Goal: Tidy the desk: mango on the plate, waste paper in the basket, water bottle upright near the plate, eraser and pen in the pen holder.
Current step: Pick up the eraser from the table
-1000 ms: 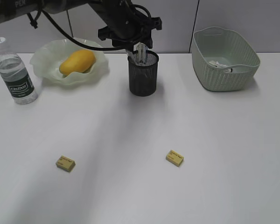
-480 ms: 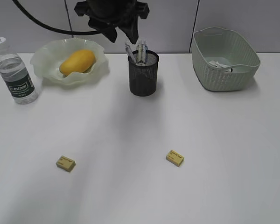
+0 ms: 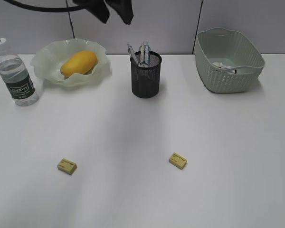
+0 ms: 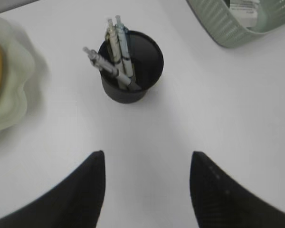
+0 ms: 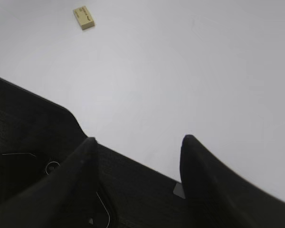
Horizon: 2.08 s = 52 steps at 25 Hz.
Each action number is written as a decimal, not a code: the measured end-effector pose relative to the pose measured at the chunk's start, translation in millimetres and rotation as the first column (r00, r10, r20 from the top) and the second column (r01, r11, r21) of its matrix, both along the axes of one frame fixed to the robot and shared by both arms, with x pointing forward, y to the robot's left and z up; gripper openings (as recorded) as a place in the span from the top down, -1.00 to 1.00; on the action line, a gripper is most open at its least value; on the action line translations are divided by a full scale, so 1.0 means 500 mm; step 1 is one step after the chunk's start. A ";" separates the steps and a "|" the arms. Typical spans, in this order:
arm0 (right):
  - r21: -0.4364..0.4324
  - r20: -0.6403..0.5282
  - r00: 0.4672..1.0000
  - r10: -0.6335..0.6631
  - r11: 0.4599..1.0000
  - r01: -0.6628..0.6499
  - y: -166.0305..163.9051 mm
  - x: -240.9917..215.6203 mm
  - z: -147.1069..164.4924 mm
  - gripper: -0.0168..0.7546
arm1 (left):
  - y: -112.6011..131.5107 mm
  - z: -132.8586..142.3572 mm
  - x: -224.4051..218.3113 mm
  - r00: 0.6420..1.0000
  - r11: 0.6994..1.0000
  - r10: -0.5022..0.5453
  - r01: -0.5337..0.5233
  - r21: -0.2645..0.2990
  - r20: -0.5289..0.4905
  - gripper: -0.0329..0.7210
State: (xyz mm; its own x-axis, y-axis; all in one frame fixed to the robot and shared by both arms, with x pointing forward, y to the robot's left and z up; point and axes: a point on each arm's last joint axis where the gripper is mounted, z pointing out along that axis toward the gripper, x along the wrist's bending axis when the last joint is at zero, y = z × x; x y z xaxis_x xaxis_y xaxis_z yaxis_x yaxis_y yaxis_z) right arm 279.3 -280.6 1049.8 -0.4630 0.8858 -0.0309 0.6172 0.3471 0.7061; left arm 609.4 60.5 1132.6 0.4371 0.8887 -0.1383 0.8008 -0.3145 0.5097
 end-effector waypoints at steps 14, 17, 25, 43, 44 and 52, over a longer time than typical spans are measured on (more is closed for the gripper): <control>0.000 0.000 1.000 0.000 1.000 0.000 0.000 0.000 0.000 -0.18 | 0.135 -0.087 -0.192 0.978 0.977 0.019 0.026 0.213 -0.208 -0.30; 0.000 0.000 1.000 0.000 1.000 0.000 0.000 0.000 0.000 -0.18 | 0.170 -0.087 -0.247 0.976 0.975 0.020 0.029 0.219 -0.218 -0.43; 0.000 0.000 1.000 0.000 1.000 0.000 0.000 0.000 0.000 -0.18 | 0.259 -0.066 -0.388 0.990 0.985 0.010 0.014 0.172 -0.141 -0.49; 0.000 0.000 1.000 0.000 1.000 0.000 0.000 0.000 0.000 -0.18 | 0.426 -0.125 -0.650 0.966 0.997 0.023 -0.004 -0.073 0.258 -0.49; 0.000 0.000 1.000 0.000 1.000 0.000 0.000 0.000 0.000 -0.18 | 0.430 -0.131 -0.656 0.965 0.997 0.024 -0.004 -0.077 0.263 -0.49; 0.008 0.014 1.000 0.001 1.000 -0.001 0.001 0.002 0.002 -0.18 | 0.436 -0.157 -0.661 0.969 0.999 0.021 -0.008 -0.053 0.247 -0.31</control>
